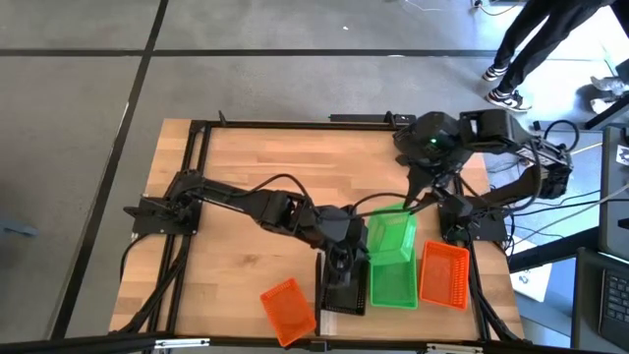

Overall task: Stack baskets on shelf by color
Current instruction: Stack the green bin on the stacked green bins on the shelf

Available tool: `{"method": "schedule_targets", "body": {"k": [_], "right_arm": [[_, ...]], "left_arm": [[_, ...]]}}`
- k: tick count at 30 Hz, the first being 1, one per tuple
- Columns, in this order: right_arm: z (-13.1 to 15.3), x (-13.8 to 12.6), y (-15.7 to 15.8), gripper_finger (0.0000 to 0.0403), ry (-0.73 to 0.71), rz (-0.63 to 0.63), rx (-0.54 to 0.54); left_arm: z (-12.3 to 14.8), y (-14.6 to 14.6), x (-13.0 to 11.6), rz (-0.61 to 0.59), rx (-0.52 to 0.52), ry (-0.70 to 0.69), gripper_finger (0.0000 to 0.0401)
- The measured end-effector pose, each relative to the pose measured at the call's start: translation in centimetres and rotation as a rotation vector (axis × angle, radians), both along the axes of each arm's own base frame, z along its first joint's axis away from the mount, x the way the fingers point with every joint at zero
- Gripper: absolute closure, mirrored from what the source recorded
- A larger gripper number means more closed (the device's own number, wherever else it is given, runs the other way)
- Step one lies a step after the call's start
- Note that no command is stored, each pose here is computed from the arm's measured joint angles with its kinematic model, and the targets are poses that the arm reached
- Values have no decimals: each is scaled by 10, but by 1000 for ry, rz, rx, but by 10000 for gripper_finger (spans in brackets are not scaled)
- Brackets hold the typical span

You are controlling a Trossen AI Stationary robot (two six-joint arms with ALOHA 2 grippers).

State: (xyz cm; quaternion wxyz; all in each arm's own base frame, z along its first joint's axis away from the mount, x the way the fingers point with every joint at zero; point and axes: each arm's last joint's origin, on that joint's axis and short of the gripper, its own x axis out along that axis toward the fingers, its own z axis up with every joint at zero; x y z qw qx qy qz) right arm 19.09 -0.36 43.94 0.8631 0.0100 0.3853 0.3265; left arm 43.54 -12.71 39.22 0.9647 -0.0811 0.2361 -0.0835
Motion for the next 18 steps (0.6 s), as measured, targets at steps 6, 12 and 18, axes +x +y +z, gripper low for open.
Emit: {"method": "schedule_targets", "body": {"k": [6, 12, 18], "right_arm": [[-6, 9, -1, 316, 20, 33, -18], [-13, 12, 0, 316, 72, 77, -30], [-14, 13, 0, 316, 56, 108, -49]], "left_arm": [[0, 2, 0, -6, 20, -1, 401], [-1, 6, 1, -1, 21, 7, 401], [-3, 9, 1, 6, 28, 26, 401]]}}
